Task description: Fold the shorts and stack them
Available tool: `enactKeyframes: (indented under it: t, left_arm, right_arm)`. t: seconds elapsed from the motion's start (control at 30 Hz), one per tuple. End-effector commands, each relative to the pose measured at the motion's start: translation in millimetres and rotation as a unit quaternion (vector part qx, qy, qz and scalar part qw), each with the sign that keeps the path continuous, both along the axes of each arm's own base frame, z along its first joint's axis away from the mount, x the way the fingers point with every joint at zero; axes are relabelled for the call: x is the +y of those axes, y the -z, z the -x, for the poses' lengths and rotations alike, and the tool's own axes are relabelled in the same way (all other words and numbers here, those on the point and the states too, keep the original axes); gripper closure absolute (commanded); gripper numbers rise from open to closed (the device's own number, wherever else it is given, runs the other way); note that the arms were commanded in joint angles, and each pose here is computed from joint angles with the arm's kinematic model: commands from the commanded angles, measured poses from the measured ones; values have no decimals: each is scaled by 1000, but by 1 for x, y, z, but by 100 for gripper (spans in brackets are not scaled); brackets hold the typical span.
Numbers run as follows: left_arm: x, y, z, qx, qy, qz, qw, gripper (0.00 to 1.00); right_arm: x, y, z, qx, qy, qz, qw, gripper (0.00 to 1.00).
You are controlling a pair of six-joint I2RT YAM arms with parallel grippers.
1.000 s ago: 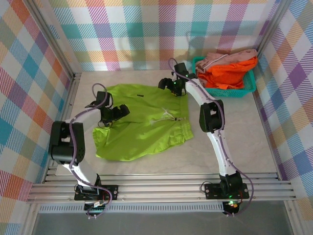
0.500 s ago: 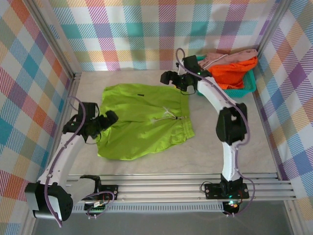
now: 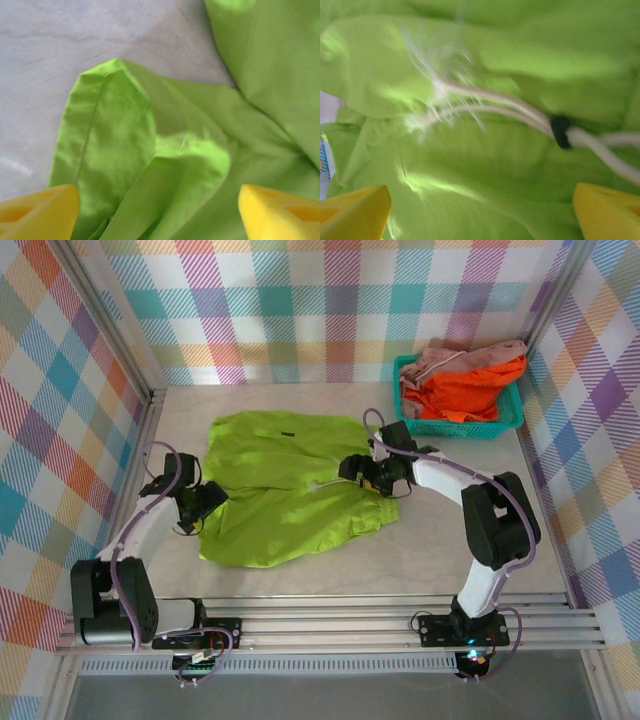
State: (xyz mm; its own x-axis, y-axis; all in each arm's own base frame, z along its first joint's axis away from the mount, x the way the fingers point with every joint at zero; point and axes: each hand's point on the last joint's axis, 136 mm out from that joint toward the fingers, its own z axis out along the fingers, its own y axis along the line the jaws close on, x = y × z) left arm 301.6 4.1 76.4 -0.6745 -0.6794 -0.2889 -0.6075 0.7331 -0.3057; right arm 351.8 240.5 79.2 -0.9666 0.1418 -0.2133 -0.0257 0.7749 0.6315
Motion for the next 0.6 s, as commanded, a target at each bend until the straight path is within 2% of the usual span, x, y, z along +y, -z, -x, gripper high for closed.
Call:
enactKeyframes:
  t: [0.0, 0.17, 0.3, 0.57]
  left_arm:
    - [-1, -8, -38, -51, 14, 8, 999, 26]
    - [-4, 6, -56, -50, 24, 15, 998, 42]
    - [-3, 21, -58, -32, 25, 14, 999, 52]
    - [17, 21, -77, -32, 4, 7, 999, 97]
  right_arm:
    - [5, -33, 6, -28, 14, -50, 998, 7]
    - [0, -22, 26, -9, 19, -47, 999, 6]
    - [-4, -15, 35, 1, 23, -42, 999, 6]
    - [-16, 18, 46, 49, 41, -6, 998, 6]
